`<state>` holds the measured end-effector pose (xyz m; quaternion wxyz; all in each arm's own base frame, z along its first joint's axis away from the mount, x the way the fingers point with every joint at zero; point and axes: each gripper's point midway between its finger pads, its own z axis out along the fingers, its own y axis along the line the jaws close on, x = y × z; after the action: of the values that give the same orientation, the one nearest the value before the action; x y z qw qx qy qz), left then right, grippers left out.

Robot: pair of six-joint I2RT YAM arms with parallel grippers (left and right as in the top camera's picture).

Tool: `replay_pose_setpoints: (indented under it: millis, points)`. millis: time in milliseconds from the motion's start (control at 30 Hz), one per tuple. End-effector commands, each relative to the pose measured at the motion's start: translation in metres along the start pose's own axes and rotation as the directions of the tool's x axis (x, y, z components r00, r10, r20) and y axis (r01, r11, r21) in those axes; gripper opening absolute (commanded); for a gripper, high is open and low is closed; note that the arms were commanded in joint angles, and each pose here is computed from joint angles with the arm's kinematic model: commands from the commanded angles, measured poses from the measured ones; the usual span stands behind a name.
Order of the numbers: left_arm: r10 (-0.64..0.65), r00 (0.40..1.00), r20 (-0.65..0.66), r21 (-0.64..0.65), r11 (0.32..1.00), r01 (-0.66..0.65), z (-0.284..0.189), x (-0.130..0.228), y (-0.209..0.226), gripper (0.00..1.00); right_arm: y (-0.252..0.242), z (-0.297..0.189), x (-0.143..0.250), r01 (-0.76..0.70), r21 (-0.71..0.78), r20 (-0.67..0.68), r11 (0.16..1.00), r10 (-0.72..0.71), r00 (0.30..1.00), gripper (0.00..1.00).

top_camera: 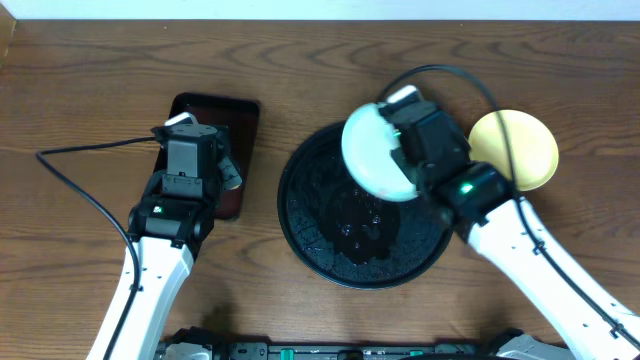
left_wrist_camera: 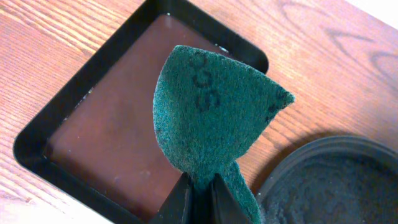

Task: Clean dirty plates on tray and stack at the side
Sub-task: 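Lift the green plate with the right gripper and stack it on the yellow plate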

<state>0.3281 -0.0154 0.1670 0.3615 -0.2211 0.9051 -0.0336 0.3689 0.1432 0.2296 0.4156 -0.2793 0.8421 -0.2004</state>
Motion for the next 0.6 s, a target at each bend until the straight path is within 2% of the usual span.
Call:
replay_pose_setpoints:
  millis: [0,33,100,267,467,567]
  points:
    - [0.049,0.999,-0.015,-0.036,0.998,-0.05,0.008,0.003,0.006,0.08,-0.044,-0.042,-0.041,0.297,0.356,-0.018,0.886,-0.311,0.95,0.01]
    - [0.052,0.998,-0.027,-0.042,0.998,-0.053,0.011,0.005,0.007,0.08,-0.043,-0.057,-0.058,0.354,0.413,-0.014,0.839,-0.383,0.923,0.01]
    - [0.055,0.997,-0.047,-0.053,0.997,-0.058,0.017,0.009,0.008,0.08,-0.042,-0.078,-0.079,0.39,0.48,-0.004,0.786,-0.442,0.897,0.01]
    - [0.062,0.995,-0.083,-0.072,0.995,-0.068,0.027,0.017,0.01,0.08,-0.033,-0.112,-0.103,0.422,0.548,0.014,0.723,-0.512,0.859,0.01]
    - [0.062,0.995,-0.083,-0.072,0.995,-0.068,0.027,0.017,0.01,0.08,-0.028,-0.116,-0.105,0.385,0.546,0.048,0.744,-0.487,0.872,0.01]
    - [0.062,0.995,-0.082,-0.072,0.995,-0.068,0.027,0.016,0.01,0.08,-0.028,-0.11,-0.1,0.231,0.52,0.128,0.823,-0.342,0.931,0.01]
